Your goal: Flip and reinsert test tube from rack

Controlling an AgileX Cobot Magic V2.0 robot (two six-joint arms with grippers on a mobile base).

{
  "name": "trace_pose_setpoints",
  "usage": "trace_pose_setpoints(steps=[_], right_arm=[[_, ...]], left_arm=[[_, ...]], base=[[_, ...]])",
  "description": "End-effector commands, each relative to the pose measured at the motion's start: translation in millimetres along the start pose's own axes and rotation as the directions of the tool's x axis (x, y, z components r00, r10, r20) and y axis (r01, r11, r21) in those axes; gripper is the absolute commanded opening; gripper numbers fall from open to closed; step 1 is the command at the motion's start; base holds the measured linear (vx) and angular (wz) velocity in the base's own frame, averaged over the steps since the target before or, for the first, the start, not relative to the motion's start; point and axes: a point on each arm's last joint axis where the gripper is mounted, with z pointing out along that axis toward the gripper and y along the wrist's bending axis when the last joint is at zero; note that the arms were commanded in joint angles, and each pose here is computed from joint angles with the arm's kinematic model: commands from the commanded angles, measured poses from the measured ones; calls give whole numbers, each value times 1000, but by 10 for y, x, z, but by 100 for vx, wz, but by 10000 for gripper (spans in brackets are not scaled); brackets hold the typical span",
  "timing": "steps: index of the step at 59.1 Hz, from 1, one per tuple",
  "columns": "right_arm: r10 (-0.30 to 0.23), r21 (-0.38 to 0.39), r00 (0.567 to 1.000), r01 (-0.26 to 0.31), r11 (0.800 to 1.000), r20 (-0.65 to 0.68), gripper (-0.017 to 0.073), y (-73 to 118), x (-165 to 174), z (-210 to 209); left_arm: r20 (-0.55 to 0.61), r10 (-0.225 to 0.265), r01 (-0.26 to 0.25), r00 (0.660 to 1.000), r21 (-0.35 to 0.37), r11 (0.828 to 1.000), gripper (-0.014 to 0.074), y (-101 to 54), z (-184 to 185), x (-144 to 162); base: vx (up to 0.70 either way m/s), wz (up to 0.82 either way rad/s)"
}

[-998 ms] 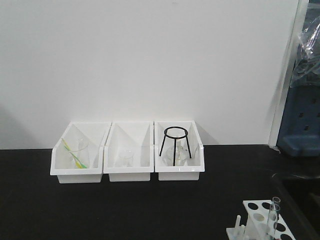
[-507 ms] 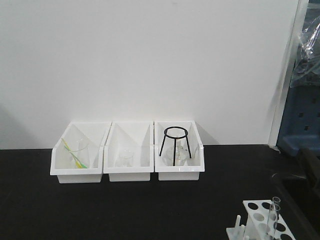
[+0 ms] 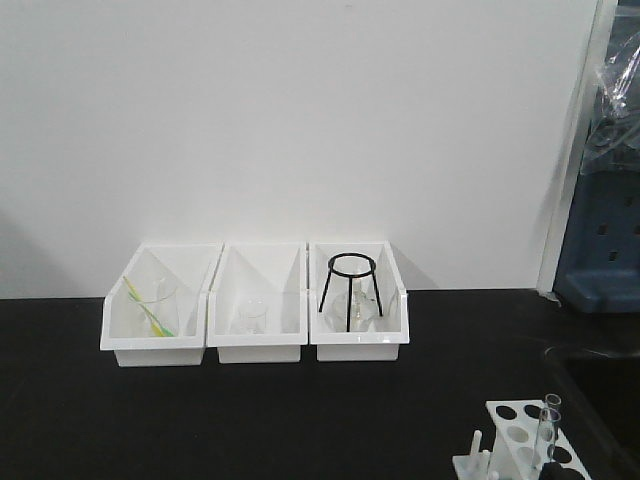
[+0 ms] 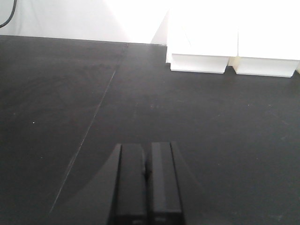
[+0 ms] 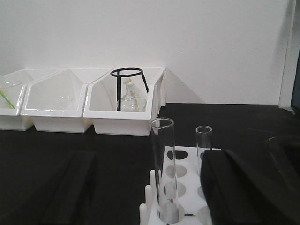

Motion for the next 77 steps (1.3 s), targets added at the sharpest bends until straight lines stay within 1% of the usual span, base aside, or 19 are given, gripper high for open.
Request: trace_pose_setpoints(steps=[1, 3, 7, 13, 19, 24, 35, 38, 42, 55, 56, 69, 73, 77], right_arm=[[-26, -4, 983, 27, 1000, 183, 478, -10, -127, 85], [-33, 3, 980, 33, 999, 195, 476, -21, -107, 115], [-39, 16, 986, 37, 999, 165, 475, -47, -61, 213], [-56, 8, 985, 56, 998, 161, 475, -63, -55, 394], [-62, -6, 980, 64, 998, 192, 475, -72, -117, 578], [-64, -2, 975, 66, 998, 211, 475, -91, -157, 702], [-63, -3, 980, 65, 998, 190, 457, -115, -121, 865], [-63, -2, 981, 64, 998, 184, 430, -118, -107, 875], [-63, -1, 983, 64, 998, 174, 357, -120, -93, 879], [-62, -1, 983, 63, 998, 171, -5, -120, -90, 879], [-62, -1, 983, 63, 998, 171, -15, -120, -90, 879], [-56, -6, 985, 58, 998, 165, -13, -112, -134, 861], [-55, -5, 984, 57, 998, 169, -12, -103, -237, 828], [-53, -2, 981, 54, 999, 189, -12, -92, -412, 783]], left_arm=[[86, -3, 1, 996, 23, 1000, -6, -18, -4, -73], [86, -3, 1, 996, 23, 1000, -6, -18, -4, -73], [86, -3, 1, 996, 23, 1000, -6, -18, -4, -73], [86, -3, 1, 996, 23, 1000, -6, -18, -4, -73], [86, -3, 1, 996, 23, 1000, -6, -18, -4, -73], [86, -3, 1, 996, 23, 1000, -6, -18, -4, -73], [86, -3, 1, 996, 23, 1000, -6, -18, -4, -73], [86, -3, 1, 996, 23, 1000, -6, -18, -4, -73], [86, -3, 1, 996, 23, 1000, -6, -18, -4, -73], [86, -3, 1, 996, 23, 1000, -6, -18, -4, -73], [86, -3, 1, 996, 23, 1000, -6, -18, -4, -73], [86, -3, 1, 996, 23, 1000, -6, -18, -4, -73], [86, -3, 1, 996, 23, 1000, -6, -18, -4, -73], [86, -3, 1, 996, 23, 1000, -6, -18, -4, -73]], base=[[0, 0], [0, 0], [0, 0], [0, 0], [0, 0], [0, 0], [0, 0], [0, 0], [0, 0], [0, 0], [0, 0], [0, 0], [0, 0], [0, 0]])
